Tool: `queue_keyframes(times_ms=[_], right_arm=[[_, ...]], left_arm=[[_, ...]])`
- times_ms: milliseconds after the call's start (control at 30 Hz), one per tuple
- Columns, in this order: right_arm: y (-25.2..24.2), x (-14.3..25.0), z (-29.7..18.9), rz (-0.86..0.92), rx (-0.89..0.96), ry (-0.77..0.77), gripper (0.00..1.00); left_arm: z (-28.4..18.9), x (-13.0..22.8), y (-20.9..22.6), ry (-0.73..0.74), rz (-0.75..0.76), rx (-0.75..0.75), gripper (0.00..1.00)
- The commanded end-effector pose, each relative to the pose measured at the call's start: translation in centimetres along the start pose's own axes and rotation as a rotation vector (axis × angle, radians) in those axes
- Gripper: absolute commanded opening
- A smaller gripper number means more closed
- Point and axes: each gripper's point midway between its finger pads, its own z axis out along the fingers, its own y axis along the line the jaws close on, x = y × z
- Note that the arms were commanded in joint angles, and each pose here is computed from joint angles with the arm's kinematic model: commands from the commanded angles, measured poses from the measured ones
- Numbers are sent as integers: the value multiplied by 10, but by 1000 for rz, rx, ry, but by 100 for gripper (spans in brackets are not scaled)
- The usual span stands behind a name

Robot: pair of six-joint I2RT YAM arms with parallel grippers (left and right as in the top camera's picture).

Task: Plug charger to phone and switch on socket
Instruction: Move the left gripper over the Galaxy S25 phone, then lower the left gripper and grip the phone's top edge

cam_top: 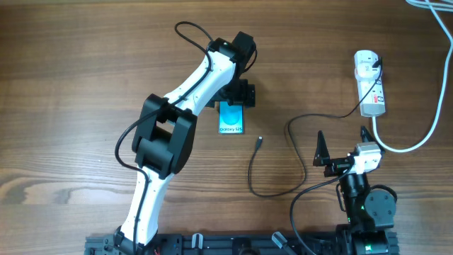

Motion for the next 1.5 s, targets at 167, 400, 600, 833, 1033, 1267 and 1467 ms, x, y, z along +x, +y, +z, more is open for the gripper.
queue_keyframes(times_ms=[167,400,600,833,1033,1267,1467], right_arm=[[-1,-2,0,-2,6,-9,100],[-1,-2,0,-2,6,-9,100],[-1,-2,0,-2,6,-9,100],[-1,-2,0,-2,6,-9,100],[-1,-2,0,-2,6,-9,100],[-1,-2,0,-2,6,-9,100],[-1,-2,0,-1,6,-9,100]], left_arm=[[4,-2,-7,-5,-8,12,100],[34,12,2,29,-18,-7,100],[41,12,3,24,-17,-4,100],[41,18,5,46,-10,-16,100],[41,20,4,11,-26,-90,100],[41,12,-5,-28,-19,-65,100],[41,13,-4,-24,-18,-68,100]])
